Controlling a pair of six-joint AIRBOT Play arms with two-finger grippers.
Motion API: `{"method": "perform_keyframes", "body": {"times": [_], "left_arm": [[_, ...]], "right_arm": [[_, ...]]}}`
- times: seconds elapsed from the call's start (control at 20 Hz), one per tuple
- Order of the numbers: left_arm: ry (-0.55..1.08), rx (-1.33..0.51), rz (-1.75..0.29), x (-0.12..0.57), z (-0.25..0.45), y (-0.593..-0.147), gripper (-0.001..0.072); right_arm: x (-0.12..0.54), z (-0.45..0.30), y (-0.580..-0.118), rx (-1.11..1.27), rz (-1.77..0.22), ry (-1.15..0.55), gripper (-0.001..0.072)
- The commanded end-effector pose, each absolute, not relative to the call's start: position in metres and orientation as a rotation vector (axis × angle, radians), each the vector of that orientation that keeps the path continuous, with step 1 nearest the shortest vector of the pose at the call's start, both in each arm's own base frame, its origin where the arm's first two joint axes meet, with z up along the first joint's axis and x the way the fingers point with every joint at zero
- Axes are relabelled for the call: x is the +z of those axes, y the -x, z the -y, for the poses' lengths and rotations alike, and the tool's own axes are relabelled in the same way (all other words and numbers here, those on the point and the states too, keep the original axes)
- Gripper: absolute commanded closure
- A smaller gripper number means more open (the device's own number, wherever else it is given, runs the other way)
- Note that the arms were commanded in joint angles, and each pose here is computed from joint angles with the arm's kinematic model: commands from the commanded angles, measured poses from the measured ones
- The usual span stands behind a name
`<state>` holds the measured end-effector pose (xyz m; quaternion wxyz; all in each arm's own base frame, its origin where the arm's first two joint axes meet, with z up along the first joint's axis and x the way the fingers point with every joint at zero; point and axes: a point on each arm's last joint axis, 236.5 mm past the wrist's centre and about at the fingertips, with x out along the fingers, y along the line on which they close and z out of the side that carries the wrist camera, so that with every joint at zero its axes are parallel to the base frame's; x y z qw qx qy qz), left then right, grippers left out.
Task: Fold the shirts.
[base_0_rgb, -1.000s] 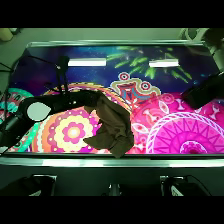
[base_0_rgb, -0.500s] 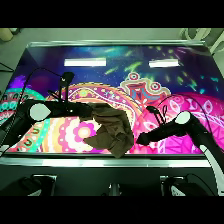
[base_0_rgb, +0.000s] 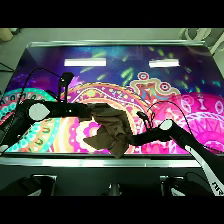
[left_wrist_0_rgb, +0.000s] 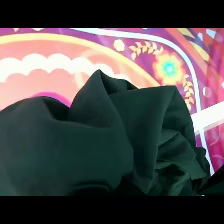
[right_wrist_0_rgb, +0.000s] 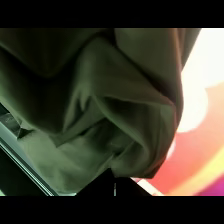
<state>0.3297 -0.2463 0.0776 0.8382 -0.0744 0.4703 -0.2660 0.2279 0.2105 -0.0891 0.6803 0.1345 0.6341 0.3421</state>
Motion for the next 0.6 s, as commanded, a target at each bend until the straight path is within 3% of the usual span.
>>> {"method": "perform_keyframes", "body": {"times": [0.0,0.1,0.25,0.3,0.4,0.55], "left_arm": [[0.171,-0.574,-0.892,0.111,0.248,-0.340,0.0677],[0.175,-0.589,-0.689,0.185,0.245,-0.354,0.0677],[0.235,-0.627,-0.221,0.373,0.223,-0.338,0.0677],[0.264,-0.638,-0.059,0.437,0.208,-0.316,0.0677],[0.289,-0.641,0.199,0.534,0.171,-0.258,0.0677],[0.296,-0.628,0.310,0.571,0.136,-0.203,0.0677]], "right_arm": [[-0.061,-0.207,-0.250,0.830,-1.291,-0.105,0.0694],[0.004,-0.181,-0.289,0.792,-1.110,0.141,0.0694],[0.213,-0.116,-0.351,0.506,-0.595,0.365,0.0694],[0.297,-0.098,-0.346,0.414,-0.388,0.409,0.0694],[0.443,-0.071,-0.295,0.269,-0.019,0.450,0.0693],[0.531,-0.061,-0.219,0.227,0.225,0.389,0.0693]]}}
